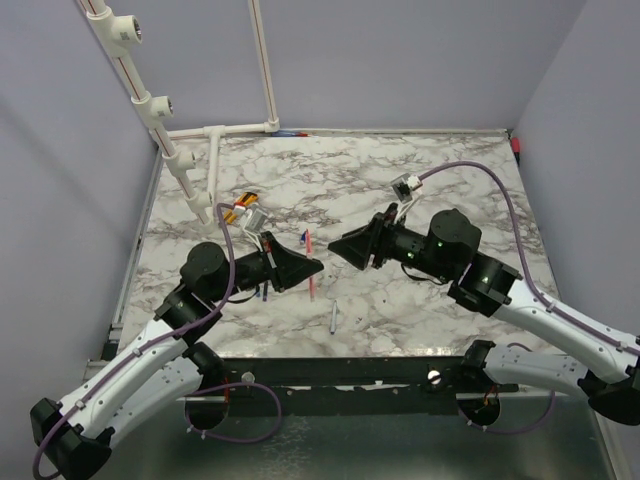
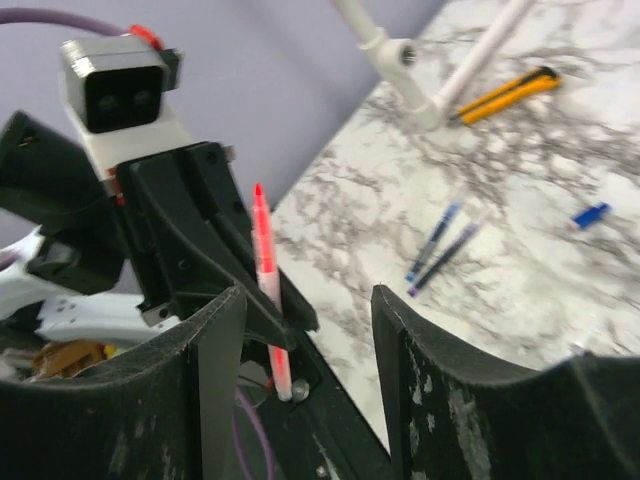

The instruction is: Insert the pens into the pen caps

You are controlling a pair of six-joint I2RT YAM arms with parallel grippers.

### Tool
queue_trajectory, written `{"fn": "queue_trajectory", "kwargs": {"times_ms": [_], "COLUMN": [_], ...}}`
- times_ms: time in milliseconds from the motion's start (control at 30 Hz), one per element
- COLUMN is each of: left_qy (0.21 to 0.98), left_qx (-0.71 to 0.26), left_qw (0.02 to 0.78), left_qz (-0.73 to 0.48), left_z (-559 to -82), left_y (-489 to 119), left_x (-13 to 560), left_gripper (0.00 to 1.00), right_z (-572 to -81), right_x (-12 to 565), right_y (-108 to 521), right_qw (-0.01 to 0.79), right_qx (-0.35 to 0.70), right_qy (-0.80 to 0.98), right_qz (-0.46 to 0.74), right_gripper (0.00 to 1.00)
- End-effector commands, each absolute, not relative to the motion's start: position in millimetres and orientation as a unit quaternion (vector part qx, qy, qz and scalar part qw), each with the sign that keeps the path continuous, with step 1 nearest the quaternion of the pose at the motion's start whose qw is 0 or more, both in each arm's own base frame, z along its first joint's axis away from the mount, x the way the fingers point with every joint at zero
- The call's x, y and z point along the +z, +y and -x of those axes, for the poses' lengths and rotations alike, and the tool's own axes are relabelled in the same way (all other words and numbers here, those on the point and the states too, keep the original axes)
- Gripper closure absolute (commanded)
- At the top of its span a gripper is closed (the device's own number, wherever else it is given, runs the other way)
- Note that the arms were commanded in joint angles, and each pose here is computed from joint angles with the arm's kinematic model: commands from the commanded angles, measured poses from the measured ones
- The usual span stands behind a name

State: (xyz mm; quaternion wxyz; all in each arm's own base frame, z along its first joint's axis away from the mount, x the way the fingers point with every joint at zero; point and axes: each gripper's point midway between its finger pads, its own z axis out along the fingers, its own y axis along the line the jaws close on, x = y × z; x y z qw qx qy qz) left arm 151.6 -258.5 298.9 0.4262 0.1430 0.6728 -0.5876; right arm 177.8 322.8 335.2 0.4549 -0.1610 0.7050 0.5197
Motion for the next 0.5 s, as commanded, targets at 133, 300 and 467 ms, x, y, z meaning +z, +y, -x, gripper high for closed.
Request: {"fn": "queue_trajectory", "kwargs": {"times_ms": [133,300,467], "left_qy": [0.738,0.751,0.749], "left_qx": [-0.479,-0.445,-0.433], "left_qw": [0.444,0.446,0.452], "left_qz": [-0.172,-0.197,-0.217], "left_z": [-163.7,-164.4,-161.9], "left_y": [-239.0,-232.7,-229.3], "left_x": [256.5,246.8,240.7], "left_gripper": [1.0,1.0,1.0], "right_z": [-220.4,-226.8,-235.0], "right_x": [261.9,216.6,184.4], "right_y": [246.9,221.0,215.7], "right_qw": [0.469,0.424,0.379], "right_qx": [0.249,0.119,0.069], "right_qy": [0.841,0.889,0.91], "right_qz": [0.099,0.124,0.153], "right_gripper": [0.41,0.41,0.43]}}
